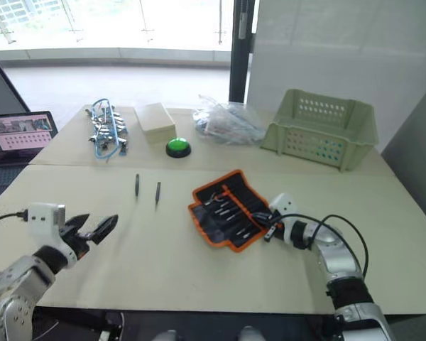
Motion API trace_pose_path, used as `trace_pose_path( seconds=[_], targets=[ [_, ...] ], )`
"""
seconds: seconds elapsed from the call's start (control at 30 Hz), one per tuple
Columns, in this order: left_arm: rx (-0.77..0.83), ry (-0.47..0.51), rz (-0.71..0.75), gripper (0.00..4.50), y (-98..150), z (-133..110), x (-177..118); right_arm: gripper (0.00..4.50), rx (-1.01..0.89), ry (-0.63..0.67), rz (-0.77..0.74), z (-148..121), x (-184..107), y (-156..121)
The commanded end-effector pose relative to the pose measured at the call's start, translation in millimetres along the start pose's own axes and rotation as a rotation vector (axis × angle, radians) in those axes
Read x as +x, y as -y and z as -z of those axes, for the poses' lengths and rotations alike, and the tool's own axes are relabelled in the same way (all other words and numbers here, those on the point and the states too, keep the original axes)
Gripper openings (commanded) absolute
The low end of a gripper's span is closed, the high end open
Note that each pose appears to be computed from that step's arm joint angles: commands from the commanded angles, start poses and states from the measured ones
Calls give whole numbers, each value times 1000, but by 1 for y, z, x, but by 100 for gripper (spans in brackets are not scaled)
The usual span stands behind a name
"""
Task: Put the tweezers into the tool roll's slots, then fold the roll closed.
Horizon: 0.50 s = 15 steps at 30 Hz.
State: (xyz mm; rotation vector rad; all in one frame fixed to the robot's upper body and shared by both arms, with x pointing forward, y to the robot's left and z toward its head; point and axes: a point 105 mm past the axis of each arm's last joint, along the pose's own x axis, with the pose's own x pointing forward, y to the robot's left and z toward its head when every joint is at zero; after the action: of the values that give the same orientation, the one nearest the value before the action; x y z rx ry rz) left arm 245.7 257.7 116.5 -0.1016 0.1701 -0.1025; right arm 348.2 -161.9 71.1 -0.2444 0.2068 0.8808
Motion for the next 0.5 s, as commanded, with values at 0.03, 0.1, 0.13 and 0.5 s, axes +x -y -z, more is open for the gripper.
trace_pose_path(
  seconds=[0.03, 0.1, 0.13, 0.5],
  targets=[
    [65, 93, -55, 447, 0, -8, -13, 0, 59, -154, -14, 42, -7, -6],
    [51, 107, -97, 447, -3, -1, -17, 0, 58, -157, -13, 43, -9, -5],
    [47, 112, -123, 447, -5, 1, -19, 0, 58, -159, -12, 43, -10, -4],
    [31, 94, -206, 447, -7, 19, -8, 0, 55, -173, -19, 45, -14, -8]
  ],
)
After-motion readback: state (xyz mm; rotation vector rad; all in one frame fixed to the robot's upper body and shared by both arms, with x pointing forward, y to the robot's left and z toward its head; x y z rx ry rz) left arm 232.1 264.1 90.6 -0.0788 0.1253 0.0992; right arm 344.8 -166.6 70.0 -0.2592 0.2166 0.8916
